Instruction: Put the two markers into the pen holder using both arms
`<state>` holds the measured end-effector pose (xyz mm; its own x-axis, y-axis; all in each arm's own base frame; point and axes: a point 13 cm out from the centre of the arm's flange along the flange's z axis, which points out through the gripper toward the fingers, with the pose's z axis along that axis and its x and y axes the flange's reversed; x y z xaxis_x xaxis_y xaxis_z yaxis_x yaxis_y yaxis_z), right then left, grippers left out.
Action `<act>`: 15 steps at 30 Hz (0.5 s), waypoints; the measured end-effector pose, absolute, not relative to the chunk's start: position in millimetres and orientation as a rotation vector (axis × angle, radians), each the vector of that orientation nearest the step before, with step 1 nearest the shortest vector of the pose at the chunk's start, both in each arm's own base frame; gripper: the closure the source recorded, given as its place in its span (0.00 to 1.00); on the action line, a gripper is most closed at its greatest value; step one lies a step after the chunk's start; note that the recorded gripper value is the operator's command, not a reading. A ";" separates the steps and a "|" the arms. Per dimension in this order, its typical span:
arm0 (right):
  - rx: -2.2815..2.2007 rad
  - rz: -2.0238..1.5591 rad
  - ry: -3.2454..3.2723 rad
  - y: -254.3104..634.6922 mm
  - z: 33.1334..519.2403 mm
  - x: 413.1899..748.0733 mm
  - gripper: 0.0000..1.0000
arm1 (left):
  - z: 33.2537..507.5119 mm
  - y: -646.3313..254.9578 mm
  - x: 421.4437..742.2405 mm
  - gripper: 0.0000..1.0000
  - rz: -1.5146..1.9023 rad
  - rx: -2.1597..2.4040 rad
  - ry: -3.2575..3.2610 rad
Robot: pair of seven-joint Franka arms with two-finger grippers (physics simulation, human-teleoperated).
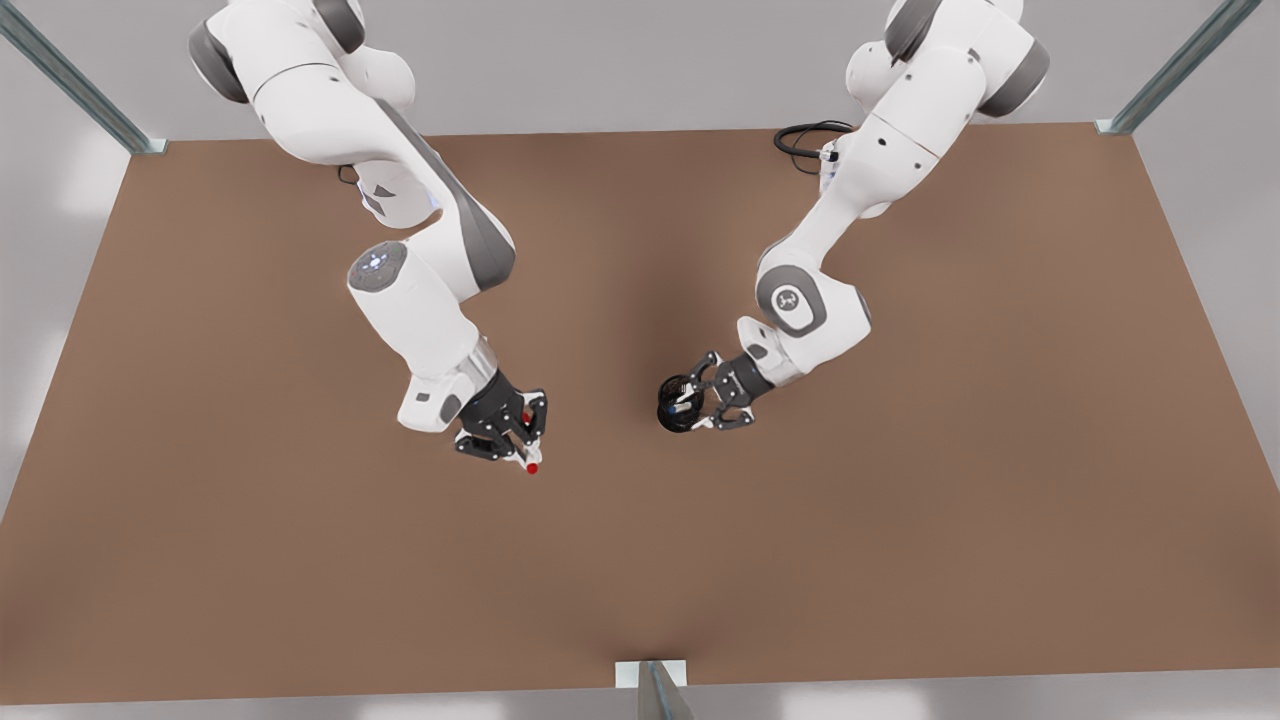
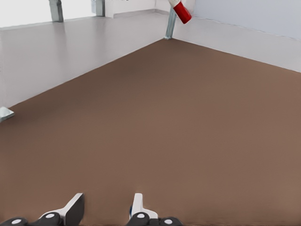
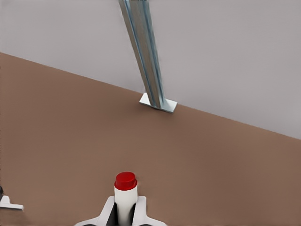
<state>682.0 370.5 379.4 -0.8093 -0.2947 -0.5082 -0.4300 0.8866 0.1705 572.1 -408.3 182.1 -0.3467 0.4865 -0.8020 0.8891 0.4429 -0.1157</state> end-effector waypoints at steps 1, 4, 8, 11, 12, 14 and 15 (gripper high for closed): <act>-0.530 0.389 2.568 376.7 380.2 680.0 0.79 | 187.3 -383.6 583.7 0.00 -0.694 1.158 1.972; -0.572 0.435 2.537 425.6 380.0 659.9 0.79 | 196.9 -285.9 634.1 0.00 -0.584 1.216 1.905; -0.684 0.543 2.417 551.9 385.7 620.8 0.79 | 302.5 -182.6 720.9 0.00 -0.344 1.603 1.627; -0.719 0.572 2.331 606.3 392.3 607.2 0.79 | 381.9 -148.6 739.9 0.00 -0.148 1.955 1.553; -0.714 0.572 2.318 611.0 390.5 607.8 0.79 | 391.7 -142.0 733.6 0.00 -0.095 2.077 1.584; -0.704 0.560 2.298 613.4 381.6 612.8 0.79 | 412.5 -119.6 721.9 0.00 0.040 2.249 1.708; -0.704 0.544 2.287 611.9 374.0 617.5 0.79 | 420.0 -102.1 712.7 0.00 0.083 2.273 1.815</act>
